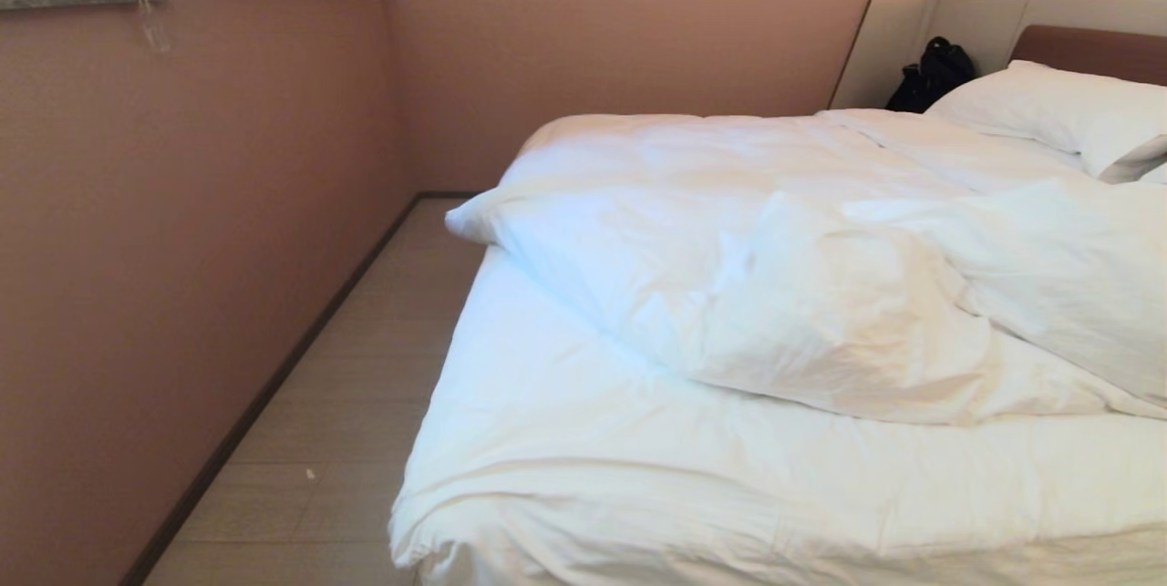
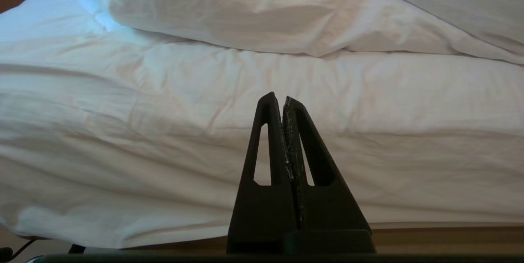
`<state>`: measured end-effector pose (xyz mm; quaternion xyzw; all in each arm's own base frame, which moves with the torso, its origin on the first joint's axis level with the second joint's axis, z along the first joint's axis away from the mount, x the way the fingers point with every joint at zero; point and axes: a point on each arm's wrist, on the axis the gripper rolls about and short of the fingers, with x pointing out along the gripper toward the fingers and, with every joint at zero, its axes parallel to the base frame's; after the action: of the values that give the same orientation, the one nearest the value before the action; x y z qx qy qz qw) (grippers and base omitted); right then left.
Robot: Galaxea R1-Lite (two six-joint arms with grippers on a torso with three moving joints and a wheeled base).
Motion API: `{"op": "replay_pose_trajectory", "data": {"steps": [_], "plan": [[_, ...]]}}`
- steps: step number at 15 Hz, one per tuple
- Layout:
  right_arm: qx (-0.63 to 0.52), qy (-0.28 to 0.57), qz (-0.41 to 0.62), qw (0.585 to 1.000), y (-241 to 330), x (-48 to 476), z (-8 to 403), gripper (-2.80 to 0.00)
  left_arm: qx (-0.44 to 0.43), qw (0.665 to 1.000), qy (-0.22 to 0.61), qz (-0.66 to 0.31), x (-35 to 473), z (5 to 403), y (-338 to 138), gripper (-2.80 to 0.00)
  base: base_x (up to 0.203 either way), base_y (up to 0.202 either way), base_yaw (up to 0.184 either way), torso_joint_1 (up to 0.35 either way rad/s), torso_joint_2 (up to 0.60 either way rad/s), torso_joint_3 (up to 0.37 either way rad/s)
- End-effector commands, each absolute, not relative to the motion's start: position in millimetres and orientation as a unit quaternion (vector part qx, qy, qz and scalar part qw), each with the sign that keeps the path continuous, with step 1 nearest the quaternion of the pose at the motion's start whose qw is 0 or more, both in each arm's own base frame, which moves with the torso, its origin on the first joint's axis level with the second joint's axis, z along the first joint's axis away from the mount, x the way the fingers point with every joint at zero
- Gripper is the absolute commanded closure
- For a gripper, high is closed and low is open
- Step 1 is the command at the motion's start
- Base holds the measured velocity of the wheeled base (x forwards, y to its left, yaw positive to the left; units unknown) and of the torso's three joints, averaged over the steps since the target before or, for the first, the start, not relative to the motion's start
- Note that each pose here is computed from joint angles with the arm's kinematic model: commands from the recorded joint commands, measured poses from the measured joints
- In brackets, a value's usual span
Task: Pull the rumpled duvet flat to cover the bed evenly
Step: Hold the folded corner of the quilt
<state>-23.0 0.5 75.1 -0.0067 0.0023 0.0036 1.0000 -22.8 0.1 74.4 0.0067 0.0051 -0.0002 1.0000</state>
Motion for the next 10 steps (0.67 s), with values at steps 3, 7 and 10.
{"op": "replay_pose_trajectory", "data": {"steps": [3,7,10], "plan": [[-0.007,0.003,0.004,1.000,0.5,-22.9,75.1,0.00,0.008,1.000,0.005,0.000,-22.8,74.4,0.1,0.00,0.000,-0.191,0.000,0.000,0.00,0.002],[-0.007,0.003,0.004,1.000,0.5,-22.9,75.2,0.00,0.006,1.000,0.005,0.000,-22.8,74.5,0.1,0.00,0.000,-0.192,0.001,0.001,0.00,0.001],[-0.007,0.004,0.004,1.000,0.5,-22.8,74.7,0.00,0.005,1.000,0.005,0.000,-22.8,74.5,0.1,0.00,0.000,-0.195,0.002,0.000,0.00,0.004]]}}
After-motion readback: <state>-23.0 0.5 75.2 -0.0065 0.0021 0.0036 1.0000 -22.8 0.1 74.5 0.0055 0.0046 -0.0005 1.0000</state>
